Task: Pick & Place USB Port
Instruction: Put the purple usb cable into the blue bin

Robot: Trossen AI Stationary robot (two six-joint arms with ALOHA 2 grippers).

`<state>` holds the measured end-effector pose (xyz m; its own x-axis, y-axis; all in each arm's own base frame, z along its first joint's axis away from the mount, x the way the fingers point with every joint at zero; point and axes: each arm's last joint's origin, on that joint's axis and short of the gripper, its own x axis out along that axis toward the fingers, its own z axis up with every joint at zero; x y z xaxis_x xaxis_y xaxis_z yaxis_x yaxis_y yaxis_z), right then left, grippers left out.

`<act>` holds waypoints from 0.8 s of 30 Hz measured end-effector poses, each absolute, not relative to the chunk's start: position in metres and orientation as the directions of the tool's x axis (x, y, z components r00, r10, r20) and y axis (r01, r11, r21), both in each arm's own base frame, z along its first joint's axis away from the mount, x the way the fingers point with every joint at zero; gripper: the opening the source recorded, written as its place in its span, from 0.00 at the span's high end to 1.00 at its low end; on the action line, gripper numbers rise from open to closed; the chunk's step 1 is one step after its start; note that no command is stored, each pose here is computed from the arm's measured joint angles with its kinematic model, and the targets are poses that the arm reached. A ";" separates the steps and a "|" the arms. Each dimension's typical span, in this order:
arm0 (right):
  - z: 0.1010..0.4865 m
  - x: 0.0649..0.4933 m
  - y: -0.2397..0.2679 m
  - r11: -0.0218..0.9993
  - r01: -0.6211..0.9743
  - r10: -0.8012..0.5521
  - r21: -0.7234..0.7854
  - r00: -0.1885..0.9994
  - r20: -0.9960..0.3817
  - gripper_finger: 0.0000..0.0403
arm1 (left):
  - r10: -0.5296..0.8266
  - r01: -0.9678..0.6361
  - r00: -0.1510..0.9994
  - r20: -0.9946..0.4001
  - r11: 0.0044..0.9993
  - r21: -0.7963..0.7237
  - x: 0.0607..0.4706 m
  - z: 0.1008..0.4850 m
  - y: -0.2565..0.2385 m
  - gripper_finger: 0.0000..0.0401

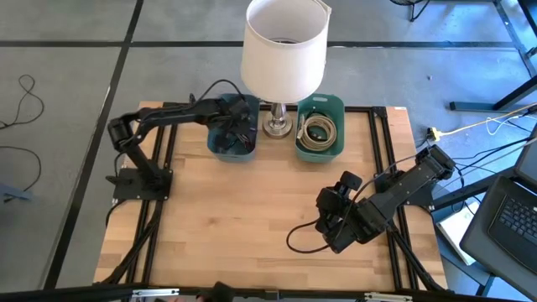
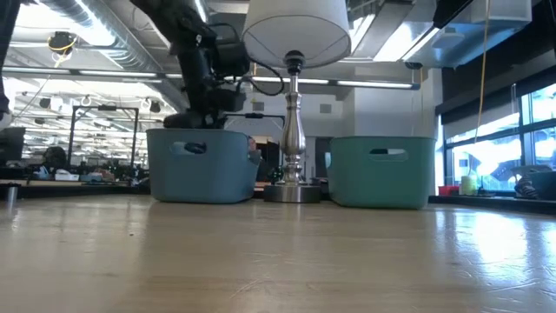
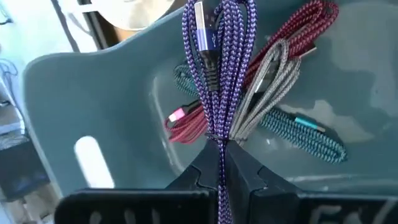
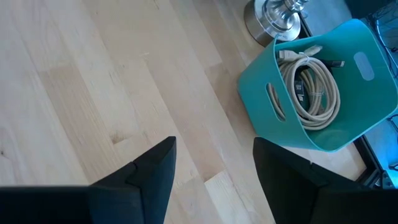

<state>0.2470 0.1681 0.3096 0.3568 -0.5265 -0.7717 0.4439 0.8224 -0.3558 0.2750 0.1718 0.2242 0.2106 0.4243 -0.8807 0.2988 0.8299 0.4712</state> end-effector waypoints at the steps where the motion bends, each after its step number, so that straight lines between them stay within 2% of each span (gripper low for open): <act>1: 0.310 0.247 0.168 0.823 0.443 -0.526 -0.356 0.357 -0.772 0.46 | 0.418 0.293 0.208 -0.884 0.836 0.465 0.276 0.222 0.173 0.99; 10: 0.310 0.241 0.177 0.836 0.422 -0.513 -0.350 0.376 -0.772 0.46 | 0.374 0.213 0.134 -0.918 0.894 0.395 0.271 0.203 0.188 0.99; 16: 0.310 0.238 0.181 0.843 0.412 -0.505 -0.345 0.386 -0.772 0.46 | 0.363 0.163 0.138 -0.922 0.910 0.382 0.269 0.203 0.191 0.99; 24: 0.310 0.238 0.181 0.843 0.413 -0.505 -0.345 0.387 -0.772 0.46 | 0.375 0.141 0.128 -0.918 0.910 0.391 0.268 0.203 0.191 0.86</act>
<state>0.2381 0.1812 0.3096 0.3868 -0.5049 -0.7716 0.4129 0.8430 -0.3447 0.2682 0.1909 0.2029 0.1277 0.3749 -0.9182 0.1410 0.9095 0.3910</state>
